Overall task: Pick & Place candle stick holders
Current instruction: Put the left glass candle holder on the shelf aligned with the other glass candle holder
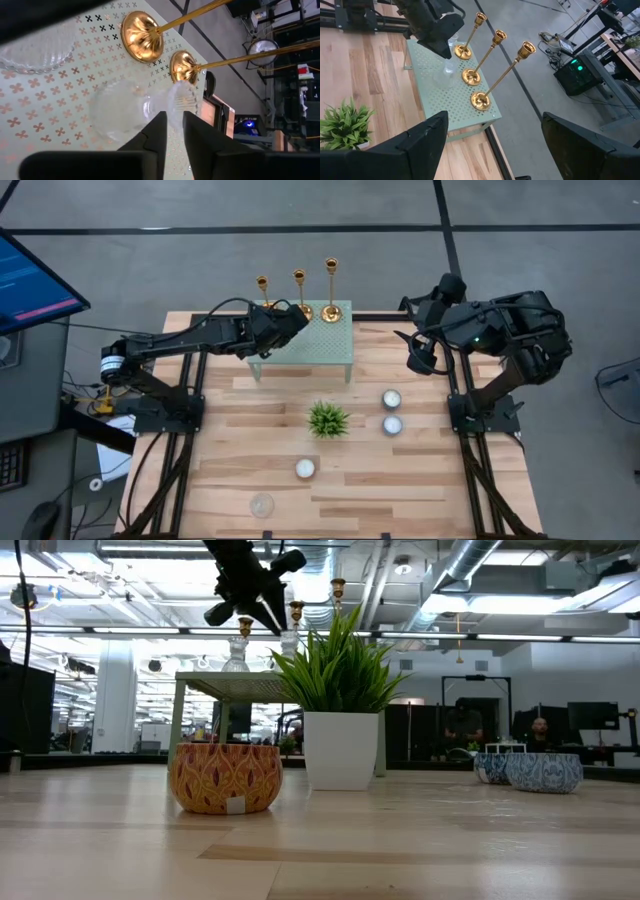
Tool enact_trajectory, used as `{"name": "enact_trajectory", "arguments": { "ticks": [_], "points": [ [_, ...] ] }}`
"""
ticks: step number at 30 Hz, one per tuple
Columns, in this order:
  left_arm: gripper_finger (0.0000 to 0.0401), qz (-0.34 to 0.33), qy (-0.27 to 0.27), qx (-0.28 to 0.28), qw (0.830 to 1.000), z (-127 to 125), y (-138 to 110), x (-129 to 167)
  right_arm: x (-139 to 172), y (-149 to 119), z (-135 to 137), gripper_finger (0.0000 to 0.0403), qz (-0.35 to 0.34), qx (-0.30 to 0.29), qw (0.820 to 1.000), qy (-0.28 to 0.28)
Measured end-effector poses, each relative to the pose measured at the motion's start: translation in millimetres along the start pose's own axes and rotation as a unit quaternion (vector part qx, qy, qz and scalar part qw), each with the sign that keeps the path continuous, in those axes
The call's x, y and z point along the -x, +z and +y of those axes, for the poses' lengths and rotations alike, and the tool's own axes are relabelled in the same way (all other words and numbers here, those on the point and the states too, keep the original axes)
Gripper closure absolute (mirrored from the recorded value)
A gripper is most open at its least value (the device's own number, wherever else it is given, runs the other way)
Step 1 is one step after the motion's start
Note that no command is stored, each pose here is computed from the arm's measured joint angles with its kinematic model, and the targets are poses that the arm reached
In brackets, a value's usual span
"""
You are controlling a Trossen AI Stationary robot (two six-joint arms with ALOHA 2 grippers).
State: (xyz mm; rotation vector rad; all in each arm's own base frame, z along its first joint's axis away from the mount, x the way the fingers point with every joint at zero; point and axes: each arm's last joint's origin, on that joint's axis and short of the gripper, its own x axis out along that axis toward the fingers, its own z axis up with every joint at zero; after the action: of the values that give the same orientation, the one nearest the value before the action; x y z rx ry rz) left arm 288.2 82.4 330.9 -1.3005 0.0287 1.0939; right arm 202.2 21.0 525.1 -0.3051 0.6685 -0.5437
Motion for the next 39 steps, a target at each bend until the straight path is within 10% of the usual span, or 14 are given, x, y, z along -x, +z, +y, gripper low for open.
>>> {"name": "enact_trajectory", "arguments": {
  "ticks": [13, 26, 31, 39],
  "points": [
    [0.0293, -0.007, -0.027, -0.049, 0.998, -3, 12, 17, 0, 0, 1, 0.0092, 0.001, 0.0, 1.0, 0.018],
    [0.0319, 0.046, -0.189, -0.125, 0.973, -3, 37, 118, -44, 17, 14, 0.0104, -0.039, -0.019, 0.998, 0.049],
    [0.0387, 0.019, -0.238, -0.157, 0.958, 4, 40, 155, -89, 22, 31, 0.0184, -0.075, -0.029, 0.985, 0.15],
    [0.0398, -0.016, -0.277, -0.218, 0.936, 15, 44, 189, -178, -13, 57, 0.0387, -0.054, -0.072, 0.983, 0.159]
  ]
}}
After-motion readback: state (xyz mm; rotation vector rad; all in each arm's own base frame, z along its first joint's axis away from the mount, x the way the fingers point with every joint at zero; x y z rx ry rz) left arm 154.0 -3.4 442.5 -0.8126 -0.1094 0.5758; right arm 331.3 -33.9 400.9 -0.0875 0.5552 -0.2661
